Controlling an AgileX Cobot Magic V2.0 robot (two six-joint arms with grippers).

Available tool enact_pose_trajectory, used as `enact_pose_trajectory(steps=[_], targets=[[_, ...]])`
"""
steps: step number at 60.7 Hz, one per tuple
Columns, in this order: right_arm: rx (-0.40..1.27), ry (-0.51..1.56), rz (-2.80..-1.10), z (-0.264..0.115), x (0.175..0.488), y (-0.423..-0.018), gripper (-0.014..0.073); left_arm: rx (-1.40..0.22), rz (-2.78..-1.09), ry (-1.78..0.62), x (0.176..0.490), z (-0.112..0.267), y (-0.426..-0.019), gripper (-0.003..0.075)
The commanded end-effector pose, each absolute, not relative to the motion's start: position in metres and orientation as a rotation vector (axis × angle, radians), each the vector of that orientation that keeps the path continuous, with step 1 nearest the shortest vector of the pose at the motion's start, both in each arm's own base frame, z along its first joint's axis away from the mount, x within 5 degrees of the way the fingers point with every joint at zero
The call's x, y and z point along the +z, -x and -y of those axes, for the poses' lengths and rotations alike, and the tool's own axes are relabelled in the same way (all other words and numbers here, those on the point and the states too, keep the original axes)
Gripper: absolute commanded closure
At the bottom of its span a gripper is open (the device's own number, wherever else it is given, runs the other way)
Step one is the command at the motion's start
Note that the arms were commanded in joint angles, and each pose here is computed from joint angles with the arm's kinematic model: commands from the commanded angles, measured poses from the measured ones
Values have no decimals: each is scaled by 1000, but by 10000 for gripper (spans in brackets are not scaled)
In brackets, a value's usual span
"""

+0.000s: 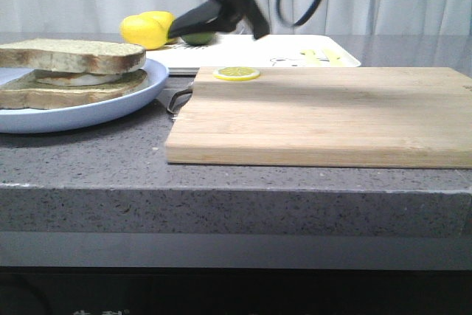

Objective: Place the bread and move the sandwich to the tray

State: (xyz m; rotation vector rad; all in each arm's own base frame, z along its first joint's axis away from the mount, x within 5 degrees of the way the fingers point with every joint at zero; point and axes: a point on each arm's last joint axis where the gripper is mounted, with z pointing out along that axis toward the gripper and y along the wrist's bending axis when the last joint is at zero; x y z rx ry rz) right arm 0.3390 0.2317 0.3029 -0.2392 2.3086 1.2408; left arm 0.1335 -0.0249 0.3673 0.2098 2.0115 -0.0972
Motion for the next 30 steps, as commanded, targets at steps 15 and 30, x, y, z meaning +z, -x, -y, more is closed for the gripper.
enact_pose_trajectory(steps=[15, 30], targets=[[734, 653, -2140, -164, 420, -251, 106, -116, -1905, -204, 384, 27, -136, 230], [434, 587, -2066, -111, 455, -191, 106, -114, -1902, -205, 384, 27, -136, 229]])
